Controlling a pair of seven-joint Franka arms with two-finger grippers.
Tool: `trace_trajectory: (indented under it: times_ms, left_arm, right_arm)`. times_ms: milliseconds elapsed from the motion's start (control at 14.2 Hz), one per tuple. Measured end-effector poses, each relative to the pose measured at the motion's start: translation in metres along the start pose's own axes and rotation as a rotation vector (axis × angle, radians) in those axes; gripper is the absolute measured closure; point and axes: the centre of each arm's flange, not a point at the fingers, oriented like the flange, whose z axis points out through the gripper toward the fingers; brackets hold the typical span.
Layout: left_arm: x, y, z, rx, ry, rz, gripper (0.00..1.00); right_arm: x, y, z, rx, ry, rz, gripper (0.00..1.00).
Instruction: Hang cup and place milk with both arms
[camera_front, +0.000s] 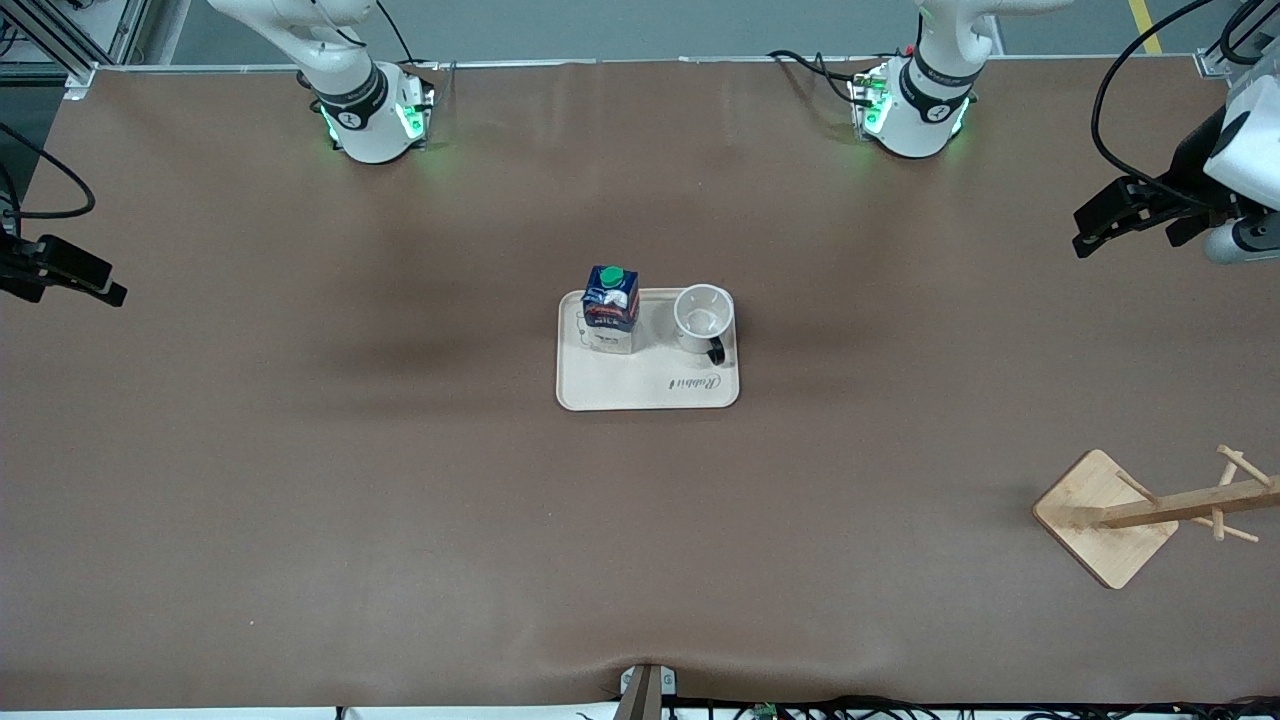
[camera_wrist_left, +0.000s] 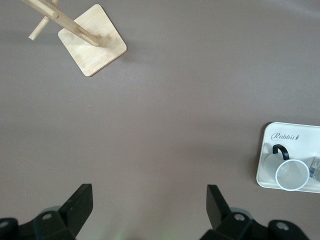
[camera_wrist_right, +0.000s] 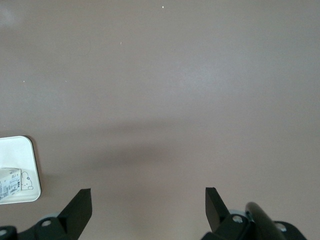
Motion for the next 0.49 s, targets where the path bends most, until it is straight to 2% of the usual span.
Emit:
trace_trajectory:
  times_ms: [494]
  left_arm:
    - [0.0023,0.0024,0.005,0.001,-0.01,0.004,0.0]
  right_arm:
    - [0.0,0.0001,0.0,0.0,0.0,0.0,0.0]
